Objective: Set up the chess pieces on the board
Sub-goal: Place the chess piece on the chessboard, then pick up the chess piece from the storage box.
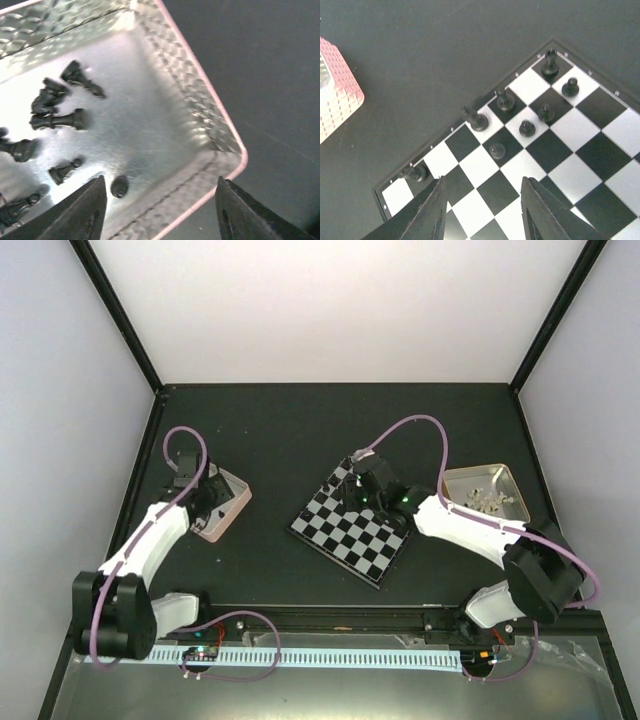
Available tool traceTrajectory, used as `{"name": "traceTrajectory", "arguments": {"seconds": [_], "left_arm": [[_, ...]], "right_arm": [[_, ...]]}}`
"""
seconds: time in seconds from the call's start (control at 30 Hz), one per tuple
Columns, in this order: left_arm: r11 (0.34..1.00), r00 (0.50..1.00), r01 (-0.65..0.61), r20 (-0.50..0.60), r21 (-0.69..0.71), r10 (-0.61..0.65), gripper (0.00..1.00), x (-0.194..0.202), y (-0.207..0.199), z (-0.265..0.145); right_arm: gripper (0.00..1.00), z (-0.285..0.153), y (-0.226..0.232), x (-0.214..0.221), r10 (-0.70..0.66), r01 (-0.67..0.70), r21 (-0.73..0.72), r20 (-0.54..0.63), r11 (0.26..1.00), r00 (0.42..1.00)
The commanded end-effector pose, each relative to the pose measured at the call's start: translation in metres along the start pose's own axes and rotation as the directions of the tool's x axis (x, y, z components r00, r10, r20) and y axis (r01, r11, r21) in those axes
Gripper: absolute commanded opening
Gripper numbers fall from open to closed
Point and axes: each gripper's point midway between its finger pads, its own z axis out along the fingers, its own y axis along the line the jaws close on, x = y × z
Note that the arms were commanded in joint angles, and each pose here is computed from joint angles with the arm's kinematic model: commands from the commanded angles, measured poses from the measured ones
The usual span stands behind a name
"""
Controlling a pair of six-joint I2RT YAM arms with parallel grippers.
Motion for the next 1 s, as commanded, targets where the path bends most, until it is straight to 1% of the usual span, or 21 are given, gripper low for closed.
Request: {"name": "traceTrajectory", "arguments": {"seconds": [0.0,0.07,0.1,0.23,0.33,0.4,0.5,0.63,0.8,0.97], "left_arm": [[0.991,0.989,0.129,-0.072,-0.044,-0.132,0.56,-0.015,0.016,0.013],[0.980,0.972,0.195,-0.125,-0.049,-0.199,0.51,-0.014,0.024,0.025],[0.972,0.963,0.226,-0.135,-0.059,-0.232,0.50,-0.014,0.029,0.032],[0.933,0.928,0.342,-0.120,-0.107,-0.354,0.50,-0.017,0.049,0.048],[0.913,0.913,0.383,-0.092,-0.138,-0.397,0.50,-0.022,0.059,0.053],[0.913,0.918,0.380,-0.064,-0.150,-0.392,0.49,-0.029,0.062,0.054],[0.923,0.930,0.356,-0.038,-0.148,-0.365,0.44,-0.042,0.061,0.054],[0.927,0.940,0.328,-0.039,-0.183,-0.340,0.38,-0.048,0.065,0.060],[0.928,0.947,0.305,-0.035,-0.216,-0.319,0.37,-0.053,0.070,0.072],[0.928,0.951,0.284,-0.056,-0.242,-0.306,0.34,-0.056,0.072,0.086]], "right_arm": [[0.41,-0.005,0.001,0.016,0.036,-0.037,-0.033,-0.040,0.999,0.999],[0.40,-0.005,0.001,0.020,0.038,-0.040,-0.043,-0.047,0.998,0.998],[0.40,-0.005,0.000,0.022,0.039,-0.041,-0.044,-0.050,0.998,0.998],[0.39,-0.007,-0.003,0.029,0.031,-0.034,-0.044,-0.058,0.998,0.998],[0.39,-0.009,-0.005,0.030,0.026,-0.029,-0.039,-0.056,0.999,0.998],[0.39,-0.010,-0.007,0.031,0.023,-0.024,-0.037,-0.051,0.999,0.998],[0.39,-0.011,-0.008,0.031,0.017,-0.019,-0.031,-0.046,0.999,0.999],[0.38,-0.011,-0.008,0.031,0.017,-0.018,-0.031,-0.046,0.999,0.999],[0.38,-0.012,-0.008,0.032,0.019,-0.021,-0.032,-0.049,0.999,0.999],[0.37,-0.013,-0.011,0.033,0.020,-0.021,-0.023,-0.051,1.000,0.998]]}}
